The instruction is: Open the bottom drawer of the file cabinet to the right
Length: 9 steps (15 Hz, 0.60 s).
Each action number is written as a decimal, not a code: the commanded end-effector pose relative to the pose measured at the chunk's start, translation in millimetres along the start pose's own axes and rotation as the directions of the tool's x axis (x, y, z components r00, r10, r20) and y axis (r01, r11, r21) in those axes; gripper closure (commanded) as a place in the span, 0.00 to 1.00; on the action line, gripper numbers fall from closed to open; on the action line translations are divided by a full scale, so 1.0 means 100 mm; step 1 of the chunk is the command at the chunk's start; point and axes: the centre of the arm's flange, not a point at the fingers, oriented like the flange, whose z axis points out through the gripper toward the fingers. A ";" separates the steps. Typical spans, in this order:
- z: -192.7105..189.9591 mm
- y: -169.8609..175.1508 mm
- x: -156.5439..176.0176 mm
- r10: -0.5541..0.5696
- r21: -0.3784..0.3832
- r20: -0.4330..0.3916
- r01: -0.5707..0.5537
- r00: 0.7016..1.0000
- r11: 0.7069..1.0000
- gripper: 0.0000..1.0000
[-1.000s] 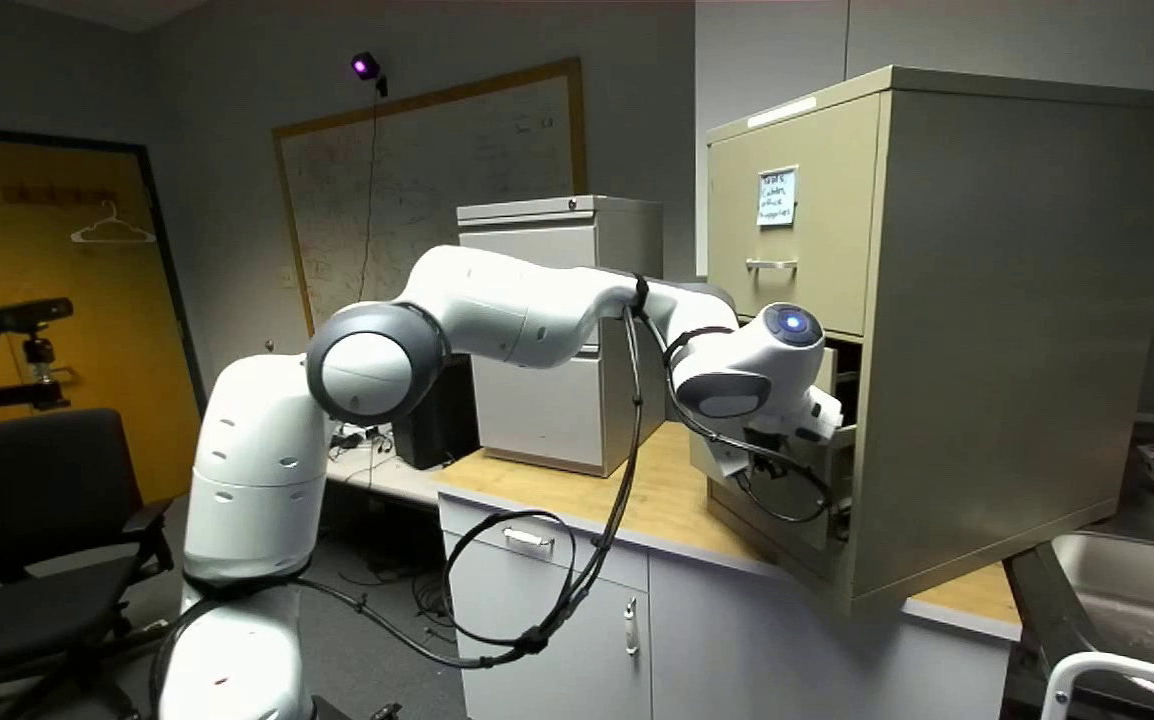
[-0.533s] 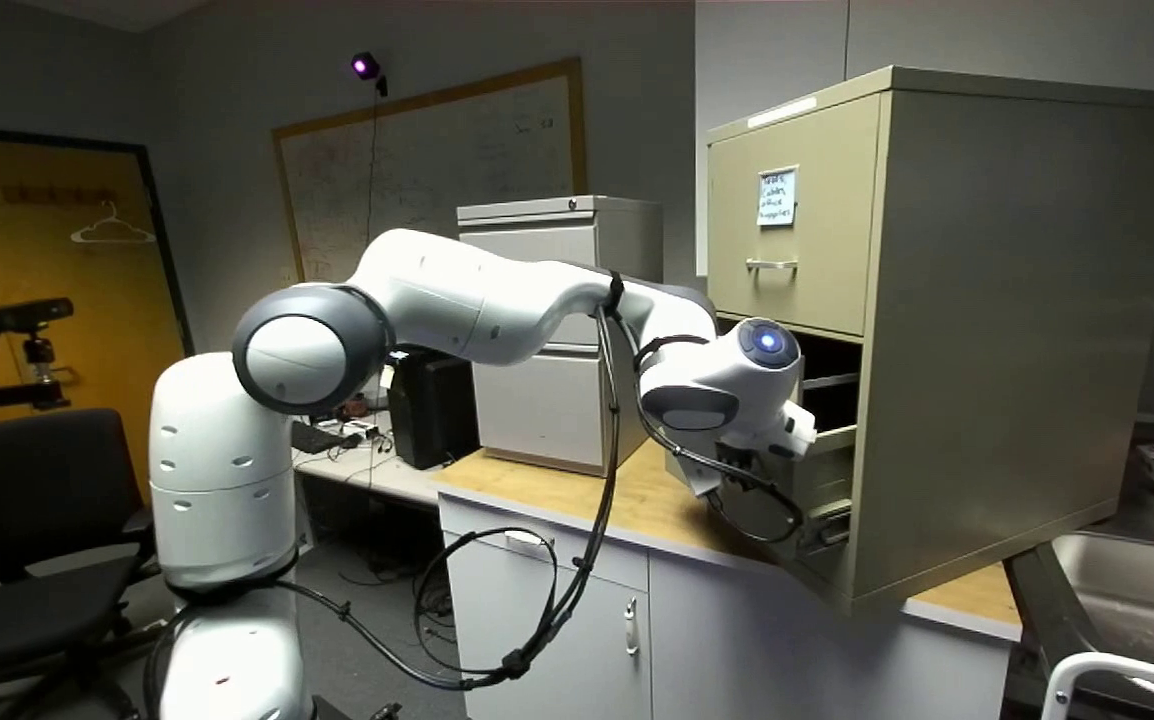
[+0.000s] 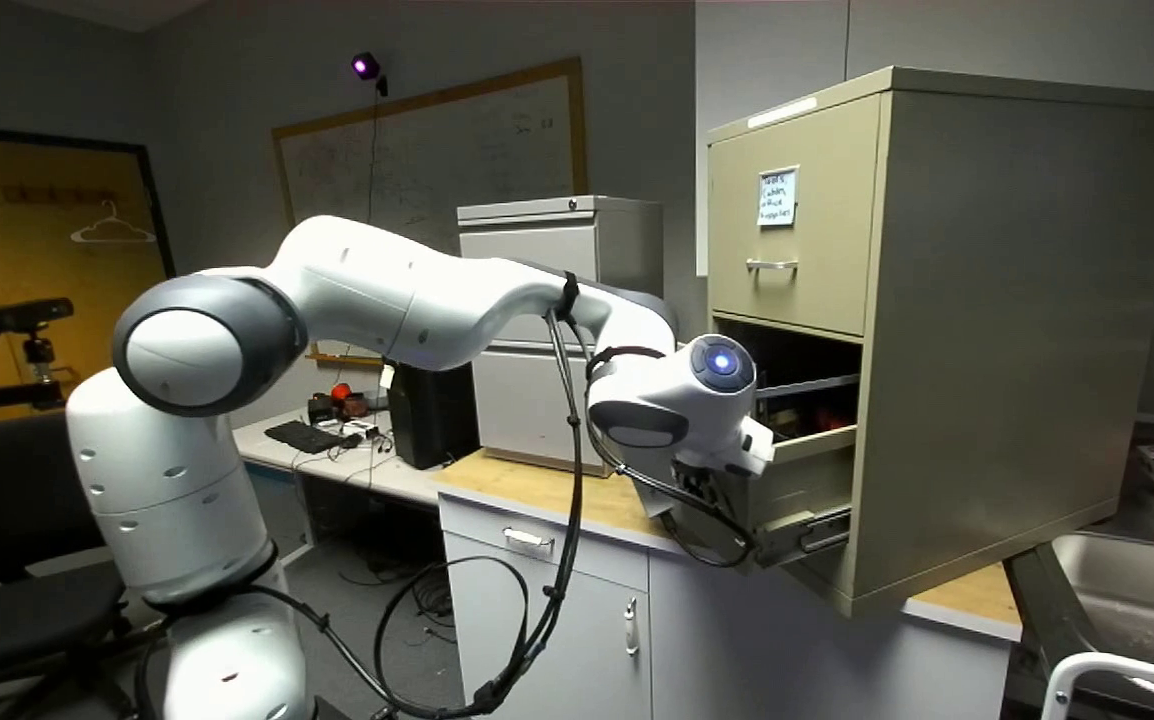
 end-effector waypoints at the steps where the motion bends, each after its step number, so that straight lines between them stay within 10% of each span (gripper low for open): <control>1: 0.13 0.36 -0.73 -0.095 -0.022 0.116 0.098 0.989 0.995 0.95; 6: 0.09 0.46 -1.13 -0.108 -0.018 0.117 0.111 0.987 0.994 0.92; 7: 0.07 0.47 -1.22 -0.110 -0.017 0.116 0.113 0.987 0.993 0.56; 9: 0.05 0.51 -1.38 -0.127 -0.030 0.099 0.131 0.987 0.991 0.51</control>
